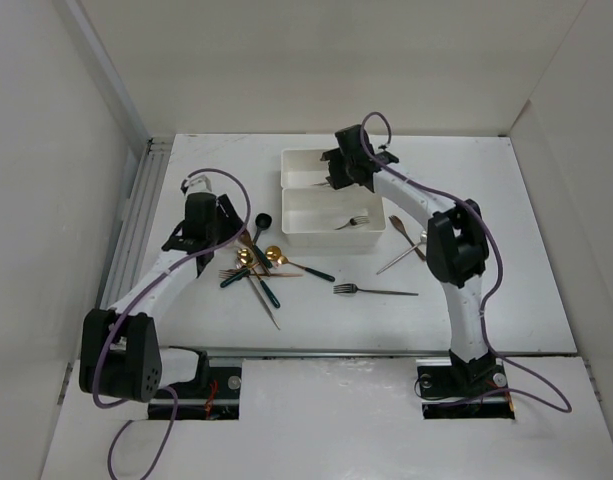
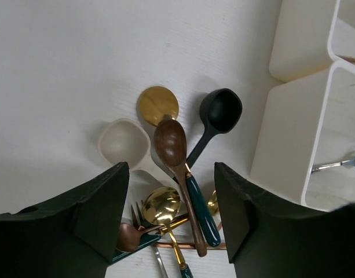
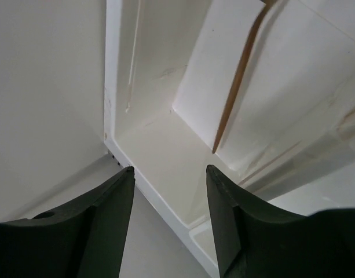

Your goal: Sort the eating utensils into containers

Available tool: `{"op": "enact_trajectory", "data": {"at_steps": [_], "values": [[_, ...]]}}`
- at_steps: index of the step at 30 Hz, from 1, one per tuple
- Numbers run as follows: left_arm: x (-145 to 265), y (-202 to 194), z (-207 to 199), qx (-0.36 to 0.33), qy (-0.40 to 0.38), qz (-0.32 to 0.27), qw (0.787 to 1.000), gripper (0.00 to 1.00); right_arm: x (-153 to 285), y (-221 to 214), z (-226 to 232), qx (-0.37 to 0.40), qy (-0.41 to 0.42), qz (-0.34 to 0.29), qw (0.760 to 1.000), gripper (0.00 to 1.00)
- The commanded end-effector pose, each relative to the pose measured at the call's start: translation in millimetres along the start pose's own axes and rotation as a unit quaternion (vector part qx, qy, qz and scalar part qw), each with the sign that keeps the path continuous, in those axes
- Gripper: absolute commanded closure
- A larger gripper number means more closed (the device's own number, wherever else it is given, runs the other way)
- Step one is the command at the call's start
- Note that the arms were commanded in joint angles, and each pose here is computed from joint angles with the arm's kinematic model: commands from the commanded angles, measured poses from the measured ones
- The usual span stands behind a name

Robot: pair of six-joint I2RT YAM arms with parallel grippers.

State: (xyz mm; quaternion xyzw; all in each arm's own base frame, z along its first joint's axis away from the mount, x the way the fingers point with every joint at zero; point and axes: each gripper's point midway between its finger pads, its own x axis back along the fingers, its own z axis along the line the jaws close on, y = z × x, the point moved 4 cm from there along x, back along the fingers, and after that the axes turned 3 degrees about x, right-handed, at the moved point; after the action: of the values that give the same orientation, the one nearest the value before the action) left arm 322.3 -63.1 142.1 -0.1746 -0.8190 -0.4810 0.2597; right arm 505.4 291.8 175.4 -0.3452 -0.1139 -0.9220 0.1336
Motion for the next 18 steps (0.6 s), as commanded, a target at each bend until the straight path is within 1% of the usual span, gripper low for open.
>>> {"op": "enact_trajectory", "data": {"at_steps": [1, 2, 3, 4, 5, 6, 7, 8, 9, 10, 11, 13, 14, 16, 17, 18], "values": [[1.7, -7.1, -25.1, -0.007, -0.044, 0.02, 0.999, 0.45, 38.4, 4.0, 43.0, 0.036, 0.081, -0.022, 0.996, 0.42], [-0.6, -10.0, -28.6, -0.018, -0.047, 0.025, 0.998, 0.49, 41.8, 7.7, 45.2, 0.046, 0.085, -0.034, 0.995, 0.4], [-1.0, -8.2, -35.4, -0.022, -0.054, 0.025, 0.998, 0.49, 52.4, 6.0, 51.0, 0.057, 0.095, -0.04, 0.993, 0.4], [-4.2, -18.4, -33.2, -0.032, -0.046, 0.044, 0.997, 0.51, 56.1, 8.9, 52.8, 0.071, 0.099, -0.048, 0.991, 0.4], [-3.8, -21.0, -39.4, -0.039, -0.049, 0.048, 0.997, 0.51, 60.8, 11.2, 55.5, 0.078, 0.103, -0.054, 0.99, 0.4], [-2.5, -25.0, -40.8, -0.043, -0.049, 0.054, 0.996, 0.54, 62.3, 11.8, 52.8, 0.089, 0.103, -0.055, 0.989, 0.4], [-4.1, -27.1, -42.0, -0.047, -0.045, 0.059, 0.996, 0.56, 72.9, 14.4, 56.7, 0.112, 0.115, -0.059, 0.985, 0.4], [-5.0, -36.5, -37.2, -0.055, -0.028, 0.074, 0.995, 0.59, 77.7, 17.2, 57.7, 0.123, 0.12, -0.067, 0.983, 0.4], [-3.9, -34.2, -35.7, -0.056, -0.018, 0.074, 0.996, 0.62, 79.8, 15.9, 52.5, 0.138, 0.117, -0.074, 0.981, 0.4], [-4.4, -34.6, -37.1, -0.057, -0.008, 0.077, 0.995, 0.64, 96.0, 14.5, 59.0, 0.149, 0.133, -0.082, 0.977, 0.41], [-4.3, -37.6, -28.5, -0.063, 0.02, 0.086, 0.994, 0.69, 102.4, 14.5, 57.1, 0.176, 0.133, -0.092, 0.971, 0.42], [-0.8, -37.1, -27.4, -0.074, 0.032, 0.09, 0.993, 0.7, 115.7, 11.6, 55.3, 0.205, 0.139, -0.118, 0.962, 0.42], [0.8, -39.2, -25.1, -0.078, 0.042, 0.104, 0.991, 0.7, 132.7, 13.3, 60.7, 0.224, 0.152, -0.131, 0.954, 0.42], [3.0, -45.5, -26.3, -0.102, 0.047, 0.117, 0.987, 0.7, 141.3, 14.5, 53.0, 0.238, 0.145, -0.151, 0.948, 0.42], [5.8, -46.6, -32.1, -0.112, 0.037, 0.123, 0.985, 0.7, 154.9, 15.3, 51.5, 0.239, 0.146, -0.152, 0.948, 0.42], [7.1, -52.1, -31.6, -0.125, 0.041, 0.137, 0.982, 0.7, 158.9, 18.5, 47.1, 0.246, 0.14, -0.156, 0.946, 0.42]]}}
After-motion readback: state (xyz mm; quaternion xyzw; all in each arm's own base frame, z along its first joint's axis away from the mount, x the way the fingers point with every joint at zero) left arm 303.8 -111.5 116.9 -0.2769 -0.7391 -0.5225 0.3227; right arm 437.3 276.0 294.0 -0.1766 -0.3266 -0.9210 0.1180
